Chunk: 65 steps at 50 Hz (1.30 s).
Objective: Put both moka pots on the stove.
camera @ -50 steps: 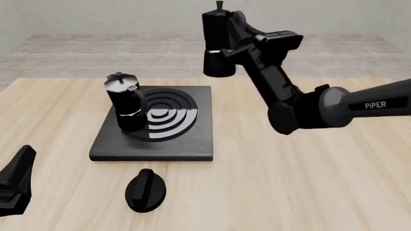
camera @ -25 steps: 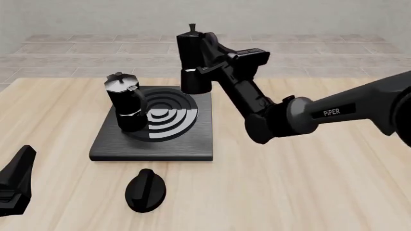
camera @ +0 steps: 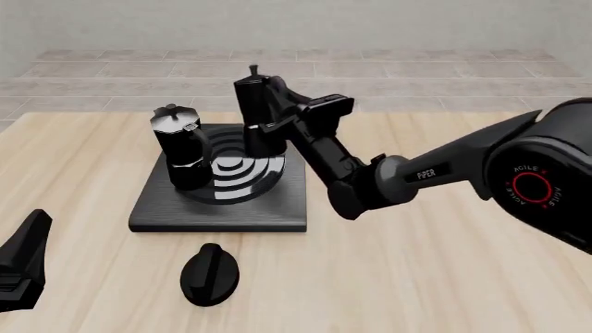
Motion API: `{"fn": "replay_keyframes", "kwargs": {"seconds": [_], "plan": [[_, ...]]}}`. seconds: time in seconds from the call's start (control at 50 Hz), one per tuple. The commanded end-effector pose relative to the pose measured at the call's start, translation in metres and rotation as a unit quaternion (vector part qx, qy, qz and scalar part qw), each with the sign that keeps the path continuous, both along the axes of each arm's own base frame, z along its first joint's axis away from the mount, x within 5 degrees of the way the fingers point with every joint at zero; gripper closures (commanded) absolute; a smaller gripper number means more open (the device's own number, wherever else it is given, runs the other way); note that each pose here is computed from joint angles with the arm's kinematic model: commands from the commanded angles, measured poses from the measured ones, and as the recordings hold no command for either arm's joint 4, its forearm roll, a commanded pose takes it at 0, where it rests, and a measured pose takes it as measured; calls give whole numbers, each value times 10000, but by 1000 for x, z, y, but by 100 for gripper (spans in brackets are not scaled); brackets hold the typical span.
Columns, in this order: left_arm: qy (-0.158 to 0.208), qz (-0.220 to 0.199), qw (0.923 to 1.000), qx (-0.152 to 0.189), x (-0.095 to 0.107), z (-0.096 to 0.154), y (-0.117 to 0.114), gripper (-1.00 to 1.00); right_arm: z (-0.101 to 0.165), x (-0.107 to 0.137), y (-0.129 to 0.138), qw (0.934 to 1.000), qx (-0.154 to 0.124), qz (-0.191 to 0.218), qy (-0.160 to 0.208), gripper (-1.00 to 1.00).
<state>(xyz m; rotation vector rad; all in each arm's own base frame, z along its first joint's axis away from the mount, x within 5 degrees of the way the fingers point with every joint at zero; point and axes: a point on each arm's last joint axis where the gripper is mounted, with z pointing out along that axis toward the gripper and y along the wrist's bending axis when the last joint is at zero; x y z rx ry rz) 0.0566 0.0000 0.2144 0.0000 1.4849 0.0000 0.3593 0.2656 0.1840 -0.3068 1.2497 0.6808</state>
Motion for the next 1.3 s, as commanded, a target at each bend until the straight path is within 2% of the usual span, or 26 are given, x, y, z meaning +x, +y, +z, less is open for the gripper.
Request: {"fn": "replay_keyframes", "kwargs": {"seconds": [0.02,0.5,0.66,1.14,1.3], "plan": [[0,0,10000,0,0,0,0,-100,3,5,11,9998,77,53,-188,100],[0,0,10000,0,0,0,0,-100,-2,9,15,9998,110,73,-159,100],[0,0,10000,0,0,0,0,-100,-10,5,13,10000,-18,68,-70,100],[0,0,10000,0,0,0,0,-100,-11,-12,4,9997,-246,71,41,100],[0,0,10000,0,0,0,0,-100,-17,-24,3,9989,-441,121,131,100]]}}
